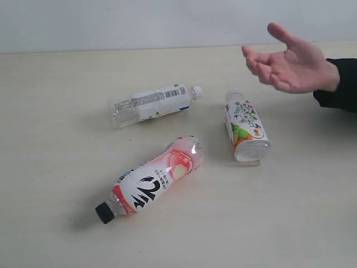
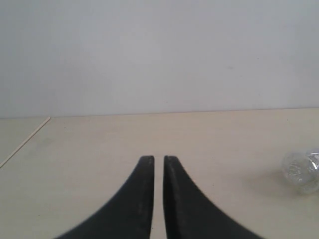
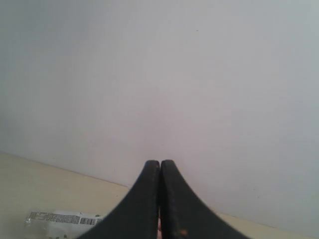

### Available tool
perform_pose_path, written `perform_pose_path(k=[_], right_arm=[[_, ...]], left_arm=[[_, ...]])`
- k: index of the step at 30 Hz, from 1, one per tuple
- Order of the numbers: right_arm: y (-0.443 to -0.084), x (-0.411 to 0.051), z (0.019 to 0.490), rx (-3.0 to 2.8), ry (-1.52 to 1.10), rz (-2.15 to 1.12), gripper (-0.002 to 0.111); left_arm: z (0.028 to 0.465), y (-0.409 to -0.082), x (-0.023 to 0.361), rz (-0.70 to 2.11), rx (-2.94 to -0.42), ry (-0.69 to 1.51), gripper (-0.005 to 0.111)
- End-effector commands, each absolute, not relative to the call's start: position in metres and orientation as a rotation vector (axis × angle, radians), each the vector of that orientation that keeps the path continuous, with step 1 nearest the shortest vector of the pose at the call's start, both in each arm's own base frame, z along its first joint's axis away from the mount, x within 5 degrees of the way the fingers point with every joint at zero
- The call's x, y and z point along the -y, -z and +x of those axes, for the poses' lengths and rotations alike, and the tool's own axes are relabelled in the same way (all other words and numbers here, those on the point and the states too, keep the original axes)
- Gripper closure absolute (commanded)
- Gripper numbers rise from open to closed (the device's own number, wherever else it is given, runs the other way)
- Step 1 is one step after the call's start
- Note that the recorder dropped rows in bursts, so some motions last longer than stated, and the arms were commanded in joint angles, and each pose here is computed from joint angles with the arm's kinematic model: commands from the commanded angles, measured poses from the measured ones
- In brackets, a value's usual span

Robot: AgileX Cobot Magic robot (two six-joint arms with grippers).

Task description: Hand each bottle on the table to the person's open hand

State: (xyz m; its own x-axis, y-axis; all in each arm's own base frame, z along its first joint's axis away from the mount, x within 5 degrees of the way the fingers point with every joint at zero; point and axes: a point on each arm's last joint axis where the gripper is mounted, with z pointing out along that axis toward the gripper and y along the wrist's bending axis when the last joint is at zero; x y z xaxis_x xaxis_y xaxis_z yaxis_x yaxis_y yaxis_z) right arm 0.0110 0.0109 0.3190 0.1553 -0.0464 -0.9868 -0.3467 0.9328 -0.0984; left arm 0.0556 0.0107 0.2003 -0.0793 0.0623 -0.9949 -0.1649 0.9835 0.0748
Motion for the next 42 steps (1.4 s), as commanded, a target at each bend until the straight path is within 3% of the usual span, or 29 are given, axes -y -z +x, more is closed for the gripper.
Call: perform_pose_path(k=[1,7,26,42], right_arm=[[-0.315,-0.011,0.011,-1.431,-0.239,-0.326,0.108],[-0.320,-0.012,0.019,-1.417,-0.251,-0.297,0.108],[-0.345,-0.064,0.146,-2.311,-0.373,-0.521,0.108],[-0.316,-0.087,0.194,-2.538,-0.469,-0.669,0.108]], left_arm=[[0.055,-0.200,-0.011,-0.080,-1.629,-0.189,0.097],[0.055,-0.200,-0.011,-0.080,-1.629,-0.189,0.097],[0.055,-0.200,-0.011,-0.080,-1.629,-0.189,0.097],[0.055,-0.200,-0.011,-0.080,-1.629,-0.189,0.097]])
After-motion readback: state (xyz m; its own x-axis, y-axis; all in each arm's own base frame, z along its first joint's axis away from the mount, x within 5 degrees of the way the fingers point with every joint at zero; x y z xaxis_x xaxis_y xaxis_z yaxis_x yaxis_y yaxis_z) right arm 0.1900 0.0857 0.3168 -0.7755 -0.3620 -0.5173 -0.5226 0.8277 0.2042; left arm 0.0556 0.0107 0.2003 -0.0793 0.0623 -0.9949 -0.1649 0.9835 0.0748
